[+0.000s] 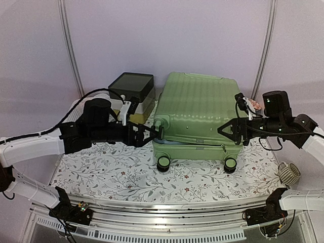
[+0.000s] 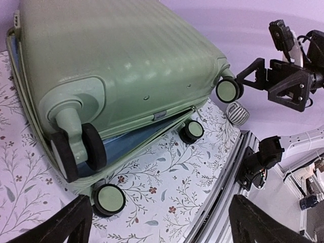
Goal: Open, take out, and arrange the luggage
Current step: Adjust the luggage at the center of the board, then pick up the wheels of luggage from the luggage.
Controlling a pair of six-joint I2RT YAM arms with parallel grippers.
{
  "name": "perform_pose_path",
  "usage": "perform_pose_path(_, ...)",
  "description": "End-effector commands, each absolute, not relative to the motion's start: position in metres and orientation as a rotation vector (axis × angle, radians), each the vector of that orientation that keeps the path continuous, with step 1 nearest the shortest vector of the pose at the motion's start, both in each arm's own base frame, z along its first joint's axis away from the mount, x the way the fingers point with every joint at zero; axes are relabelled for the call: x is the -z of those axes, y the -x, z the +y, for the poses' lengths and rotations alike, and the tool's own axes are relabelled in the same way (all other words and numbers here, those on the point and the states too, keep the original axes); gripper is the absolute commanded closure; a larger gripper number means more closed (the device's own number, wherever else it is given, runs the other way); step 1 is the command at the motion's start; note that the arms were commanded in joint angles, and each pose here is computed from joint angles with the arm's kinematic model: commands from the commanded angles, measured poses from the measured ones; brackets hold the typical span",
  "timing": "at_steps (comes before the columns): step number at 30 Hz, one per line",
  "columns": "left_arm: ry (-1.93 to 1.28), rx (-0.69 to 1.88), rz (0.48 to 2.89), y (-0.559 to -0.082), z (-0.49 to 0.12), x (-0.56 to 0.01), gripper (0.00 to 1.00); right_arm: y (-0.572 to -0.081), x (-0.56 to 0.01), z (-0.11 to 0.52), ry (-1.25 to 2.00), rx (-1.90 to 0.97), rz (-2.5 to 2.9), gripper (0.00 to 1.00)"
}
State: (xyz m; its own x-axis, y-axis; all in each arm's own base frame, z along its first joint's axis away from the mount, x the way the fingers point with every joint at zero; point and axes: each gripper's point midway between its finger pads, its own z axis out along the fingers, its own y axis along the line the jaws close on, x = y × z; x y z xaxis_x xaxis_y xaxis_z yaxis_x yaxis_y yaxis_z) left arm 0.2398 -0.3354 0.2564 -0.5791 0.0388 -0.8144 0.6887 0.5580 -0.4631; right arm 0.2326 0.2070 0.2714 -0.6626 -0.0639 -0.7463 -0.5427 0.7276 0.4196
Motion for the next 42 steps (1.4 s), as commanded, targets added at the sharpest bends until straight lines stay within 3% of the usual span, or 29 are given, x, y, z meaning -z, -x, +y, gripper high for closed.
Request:
perform_pose_path(1, -0.555, 0.977, 2.051, -0.237, -0.338, -0.240, 0.03, -0.245, -0.274, 0.171, 0.254, -0.630, 2.193, 0.01)
perform_pose_path(12, -0.401, 0.628, 2.215, -0.285, -0.331, -0.186, 0.02, -0.258, -0.248, 0.093, -0.124, -0.153, 2.297, 0.01)
perform_pose_path(26, -0.435, 0.458, 2.159, -0.338, -0.367, -0.178, 0.04, -0.268, -0.217, 0.107, -0.139, -0.181, 2.354, 0.01)
perform_pose_path(31, -0.450, 0.402, 2.142, -0.351, -0.374, -0.176, 0.15, -0.268, -0.218, 0.110, -0.126, -0.206, 2.343, 0.01)
perform_pose_path(39, -0.495, 0.352, 2.113, -0.355, -0.376, -0.192, 0.55, -0.267, -0.209, 0.114, -0.109, -0.224, 2.359, 0.01)
perform_pose_path(42, -0.554, 0.357, 2.076, -0.348, -0.377, -0.213, 0.63, -0.267, -0.210, 0.114, -0.106, -0.227, 2.353, 0.01)
